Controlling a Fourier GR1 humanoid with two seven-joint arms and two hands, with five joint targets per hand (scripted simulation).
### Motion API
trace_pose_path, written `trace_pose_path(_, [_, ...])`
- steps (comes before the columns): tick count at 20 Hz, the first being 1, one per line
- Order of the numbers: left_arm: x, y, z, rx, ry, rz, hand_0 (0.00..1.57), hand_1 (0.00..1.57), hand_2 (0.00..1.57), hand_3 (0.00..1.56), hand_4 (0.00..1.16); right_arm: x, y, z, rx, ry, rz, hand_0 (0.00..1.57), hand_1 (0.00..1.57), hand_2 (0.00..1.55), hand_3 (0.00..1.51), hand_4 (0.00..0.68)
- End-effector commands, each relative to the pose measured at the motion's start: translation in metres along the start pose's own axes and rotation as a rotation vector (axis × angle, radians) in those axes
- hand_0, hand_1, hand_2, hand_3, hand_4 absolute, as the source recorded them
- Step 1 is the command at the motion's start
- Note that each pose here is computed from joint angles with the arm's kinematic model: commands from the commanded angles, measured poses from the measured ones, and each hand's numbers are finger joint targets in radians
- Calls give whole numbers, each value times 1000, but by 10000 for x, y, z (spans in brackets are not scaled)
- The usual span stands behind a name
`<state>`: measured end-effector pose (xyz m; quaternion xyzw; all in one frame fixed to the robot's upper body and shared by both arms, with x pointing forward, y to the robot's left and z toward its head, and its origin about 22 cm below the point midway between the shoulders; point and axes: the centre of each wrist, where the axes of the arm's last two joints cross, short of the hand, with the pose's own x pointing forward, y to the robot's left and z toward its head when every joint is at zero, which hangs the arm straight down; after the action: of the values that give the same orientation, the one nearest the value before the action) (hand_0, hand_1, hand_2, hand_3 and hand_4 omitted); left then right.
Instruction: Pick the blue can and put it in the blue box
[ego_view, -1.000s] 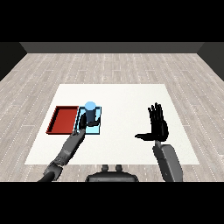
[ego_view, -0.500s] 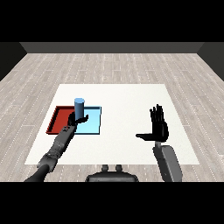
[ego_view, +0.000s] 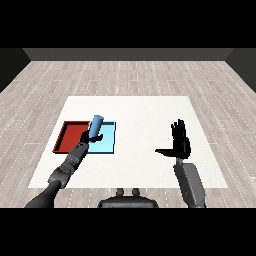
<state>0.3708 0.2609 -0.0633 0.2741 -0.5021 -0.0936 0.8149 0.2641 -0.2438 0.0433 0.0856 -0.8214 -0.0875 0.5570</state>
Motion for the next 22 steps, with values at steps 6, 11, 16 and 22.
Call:
trace_pose_path(6, [-267, -243, 134, -125, 168, -46, 1571, 1571, 1431, 0, 781, -137, -7, 206, -2, 2, -32, 0, 0, 0, 0, 0])
trace_pose_path(11, [-354, -217, 147, -144, 192, -106, 317, 317, 383, 467, 774, -184, -4, -27, -4, 8, -17, 0, 0, 0, 0, 0])
trace_pose_path(16, [-164, -147, 72, 14, 133, -95, 0, 0, 0, 0, 0, 47, -40, -139, 4, -6, -54, 0, 0, 0, 0, 0])
trace_pose_path(22, [21, -279, 115, 293, -133, 144, 0, 0, 0, 0, 0, -48, 104, -13, 9, -27, -86, 0, 0, 0, 0, 0])
